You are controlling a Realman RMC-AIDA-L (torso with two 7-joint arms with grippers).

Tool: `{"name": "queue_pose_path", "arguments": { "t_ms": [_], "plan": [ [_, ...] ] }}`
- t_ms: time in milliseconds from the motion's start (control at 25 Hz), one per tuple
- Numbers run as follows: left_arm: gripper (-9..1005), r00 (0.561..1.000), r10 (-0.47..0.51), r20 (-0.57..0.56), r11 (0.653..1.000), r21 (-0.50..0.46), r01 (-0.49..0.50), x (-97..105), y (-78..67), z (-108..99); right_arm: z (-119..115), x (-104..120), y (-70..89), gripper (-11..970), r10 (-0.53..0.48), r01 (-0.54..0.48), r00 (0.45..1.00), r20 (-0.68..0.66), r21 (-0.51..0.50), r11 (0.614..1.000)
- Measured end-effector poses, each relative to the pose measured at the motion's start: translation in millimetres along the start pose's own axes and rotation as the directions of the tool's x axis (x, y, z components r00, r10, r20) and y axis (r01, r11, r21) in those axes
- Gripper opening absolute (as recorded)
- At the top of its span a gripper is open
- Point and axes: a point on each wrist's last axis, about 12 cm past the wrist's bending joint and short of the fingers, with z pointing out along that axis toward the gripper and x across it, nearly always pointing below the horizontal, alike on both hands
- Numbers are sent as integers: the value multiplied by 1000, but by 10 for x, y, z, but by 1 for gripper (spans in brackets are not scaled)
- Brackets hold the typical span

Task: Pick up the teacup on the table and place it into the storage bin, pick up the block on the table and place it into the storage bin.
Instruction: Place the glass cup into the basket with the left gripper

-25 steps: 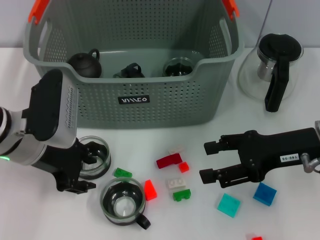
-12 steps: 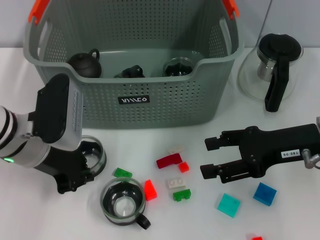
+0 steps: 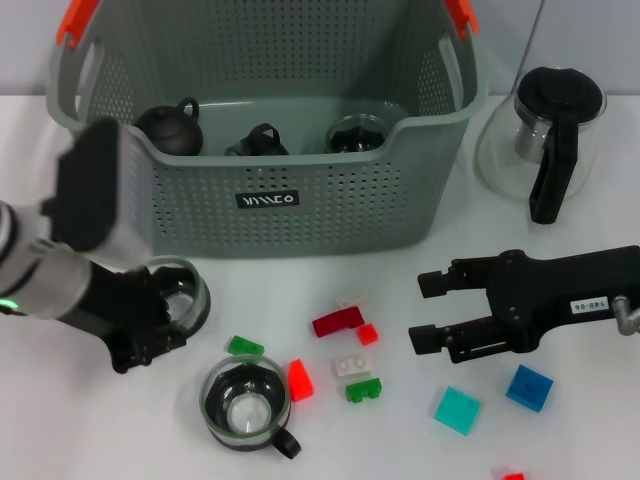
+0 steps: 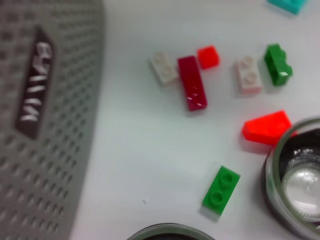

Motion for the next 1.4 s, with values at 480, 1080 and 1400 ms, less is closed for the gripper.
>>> {"name": "queue_pose_path", "arguments": {
  "t_ms": [480,1080,1400],
  "plan": [
    [48,725,-321,610,940,300,164,-261,119,-871,-295,153,-78,891,62,-63,998,20,53,997],
    [52,688,-459,562,811,-50,582,-994,1322,-519,-337,140,-84,890,81,-81,997,10,46,996],
    [54,730,-472,495,765,-181,618,-1067,1430,-117,-313,107,-90,890,80,-80,997,8,41,996]
  ]
}}
